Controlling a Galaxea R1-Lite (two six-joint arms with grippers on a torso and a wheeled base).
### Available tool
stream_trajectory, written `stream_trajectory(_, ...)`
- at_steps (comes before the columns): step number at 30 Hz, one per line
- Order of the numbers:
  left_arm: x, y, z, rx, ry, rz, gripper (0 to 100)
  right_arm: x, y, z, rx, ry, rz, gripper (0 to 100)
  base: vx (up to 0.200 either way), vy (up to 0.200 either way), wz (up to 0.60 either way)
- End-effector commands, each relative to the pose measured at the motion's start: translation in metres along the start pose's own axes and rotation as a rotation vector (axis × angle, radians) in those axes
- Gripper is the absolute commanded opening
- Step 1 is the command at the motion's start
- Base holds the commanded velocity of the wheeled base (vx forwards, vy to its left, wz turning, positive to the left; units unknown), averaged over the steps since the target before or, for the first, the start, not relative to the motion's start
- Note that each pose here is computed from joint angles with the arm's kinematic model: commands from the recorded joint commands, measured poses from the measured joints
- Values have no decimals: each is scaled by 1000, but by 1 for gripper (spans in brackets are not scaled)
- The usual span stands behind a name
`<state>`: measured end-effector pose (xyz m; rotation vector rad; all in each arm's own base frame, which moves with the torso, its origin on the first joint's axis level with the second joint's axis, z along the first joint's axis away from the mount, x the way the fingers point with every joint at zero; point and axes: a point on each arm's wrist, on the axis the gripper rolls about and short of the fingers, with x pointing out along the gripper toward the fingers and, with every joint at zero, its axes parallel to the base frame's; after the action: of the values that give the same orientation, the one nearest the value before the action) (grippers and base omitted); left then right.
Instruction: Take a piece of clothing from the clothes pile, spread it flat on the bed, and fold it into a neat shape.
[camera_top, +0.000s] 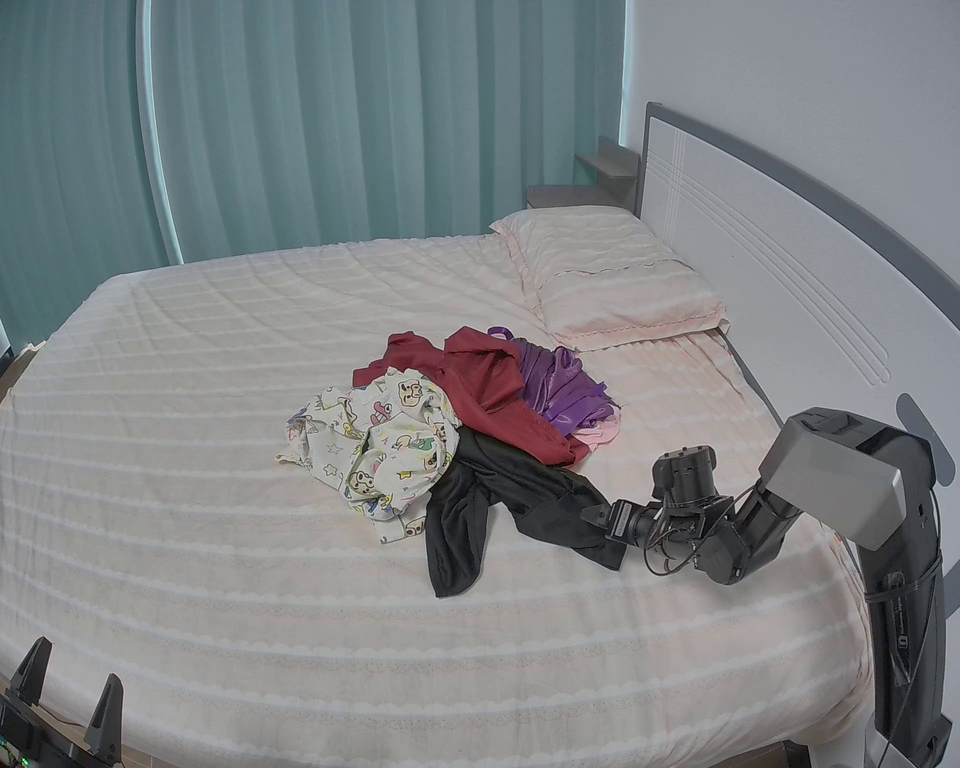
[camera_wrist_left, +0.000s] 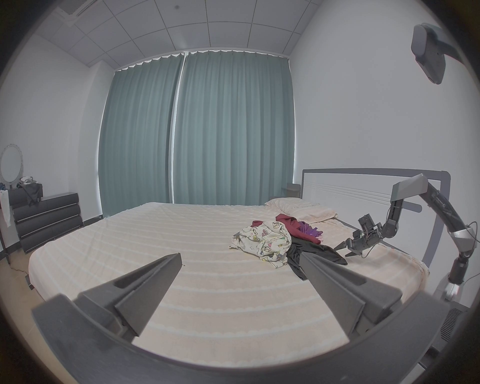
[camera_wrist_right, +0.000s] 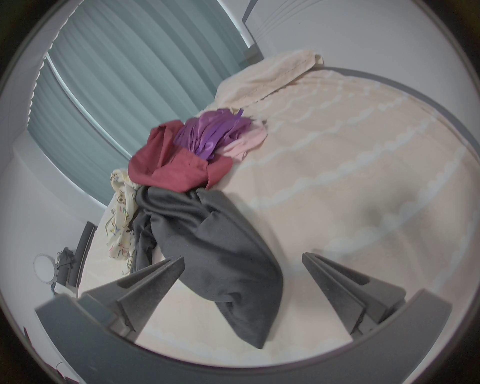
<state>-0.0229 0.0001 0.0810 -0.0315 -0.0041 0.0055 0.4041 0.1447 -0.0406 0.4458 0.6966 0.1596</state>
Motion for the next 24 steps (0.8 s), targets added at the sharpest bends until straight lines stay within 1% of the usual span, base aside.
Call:
stream_trajectory(1, 0, 0, -5, -1, 1, 1, 100, 12, 13, -11, -22, 36, 42, 100, 0, 0, 0)
stream_trajectory(5, 0, 0, -5, -1, 1, 2, 100, 17, 19, -15, -29, 61, 68, 100, 0, 0, 0)
stream_trajectory(9, 0, 0, -5, 1, 1, 2, 100, 20, 25, -17, -22, 120, 73, 100, 0, 0, 0)
stream_trajectory(12, 0, 0, -5, -1, 1, 2, 100, 23, 28, -10, -20, 104, 67, 100, 0, 0, 0)
stream_trajectory(13, 0, 0, -5, -1, 1, 2, 100, 25, 28, -5, -18, 87, 53, 100, 0, 0, 0)
stream_trajectory(14, 0, 0, -5, -1, 1, 2, 100, 28, 25, -3, -20, 72, 15, 100, 0, 0, 0)
stream_trajectory(15, 0, 0, -5, -1, 1, 2, 100, 28, 24, -2, -20, 69, 5, 100, 0, 0, 0)
stream_trajectory(16, 0, 0, -5, -1, 1, 2, 100, 29, 22, 0, -21, 68, -25, 100, 0, 0, 0)
stream_trajectory(21, 0, 0, -5, -1, 1, 2, 100, 29, 19, 6, -41, 59, -63, 100, 0, 0, 0)
stream_trajectory(22, 0, 0, -5, -7, 1, 4, 100, 30, 13, 6, -62, 54, -86, 100, 0, 0, 0)
stream_trajectory(24, 0, 0, -5, -11, 1, 4, 100, 30, 12, 6, -61, 58, -86, 100, 0, 0, 0)
